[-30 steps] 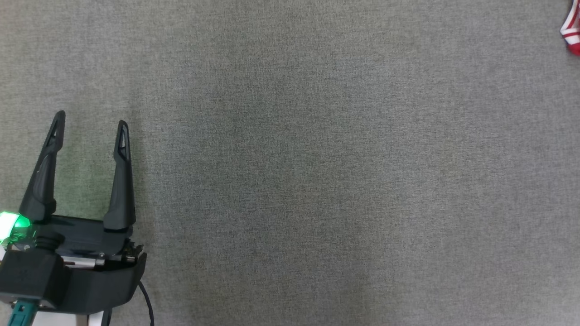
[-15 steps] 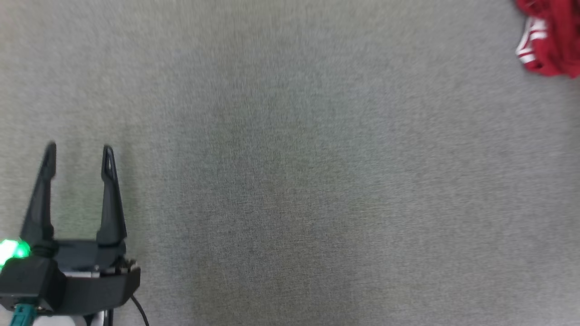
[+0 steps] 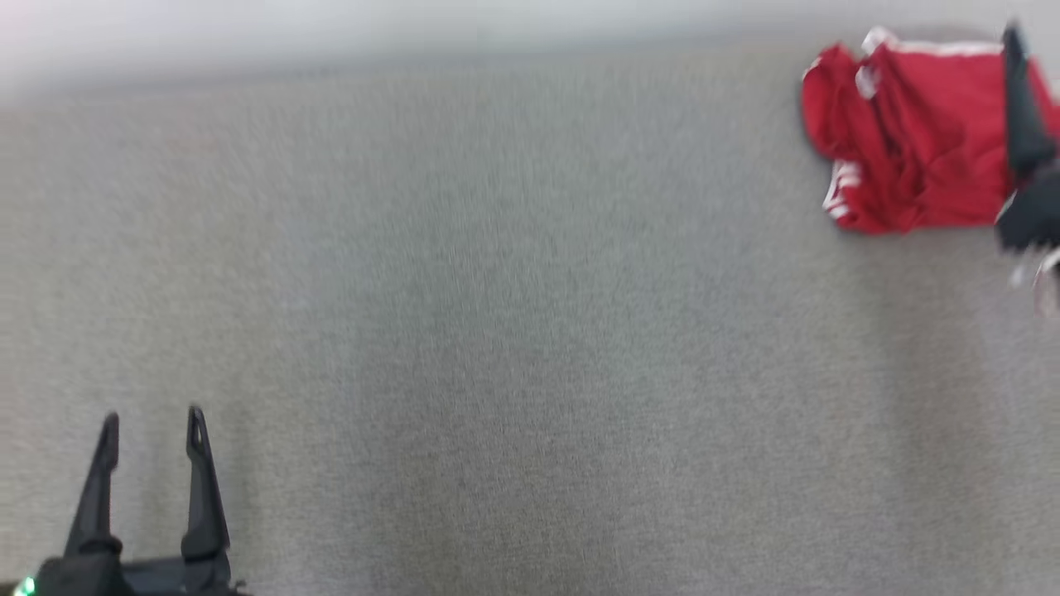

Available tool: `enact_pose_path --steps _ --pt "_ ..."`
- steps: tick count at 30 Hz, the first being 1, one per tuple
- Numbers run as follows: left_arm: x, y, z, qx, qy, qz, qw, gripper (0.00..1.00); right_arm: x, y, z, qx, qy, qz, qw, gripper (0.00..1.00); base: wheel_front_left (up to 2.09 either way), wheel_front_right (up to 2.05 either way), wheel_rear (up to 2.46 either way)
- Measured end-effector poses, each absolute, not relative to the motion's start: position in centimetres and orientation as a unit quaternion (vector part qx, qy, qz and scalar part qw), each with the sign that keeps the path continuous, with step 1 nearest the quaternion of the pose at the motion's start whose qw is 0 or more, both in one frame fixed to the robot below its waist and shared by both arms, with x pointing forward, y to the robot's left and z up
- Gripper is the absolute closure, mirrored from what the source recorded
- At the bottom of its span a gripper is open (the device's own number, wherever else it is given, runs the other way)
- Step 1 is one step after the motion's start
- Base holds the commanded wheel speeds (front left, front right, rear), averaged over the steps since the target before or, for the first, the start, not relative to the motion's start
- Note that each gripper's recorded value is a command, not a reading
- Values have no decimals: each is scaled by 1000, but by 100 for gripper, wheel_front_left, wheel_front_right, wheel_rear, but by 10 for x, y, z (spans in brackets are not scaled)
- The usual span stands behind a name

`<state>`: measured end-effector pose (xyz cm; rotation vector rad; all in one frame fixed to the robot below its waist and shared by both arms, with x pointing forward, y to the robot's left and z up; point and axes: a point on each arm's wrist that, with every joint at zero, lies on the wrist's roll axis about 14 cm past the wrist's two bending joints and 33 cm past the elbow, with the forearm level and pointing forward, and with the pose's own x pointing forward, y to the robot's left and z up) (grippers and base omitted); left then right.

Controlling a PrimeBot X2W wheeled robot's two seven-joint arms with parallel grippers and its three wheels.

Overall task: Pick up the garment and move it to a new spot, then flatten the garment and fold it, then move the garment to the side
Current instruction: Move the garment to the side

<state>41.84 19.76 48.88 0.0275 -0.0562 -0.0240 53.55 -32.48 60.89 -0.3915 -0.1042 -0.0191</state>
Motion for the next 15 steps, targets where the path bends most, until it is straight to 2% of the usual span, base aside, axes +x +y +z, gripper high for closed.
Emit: enact_pose_path --steps 15 --pt "367 211 528 17 -73 15 997 0 438 -271 580 -74 -88 -6 993 0 0 0 0"
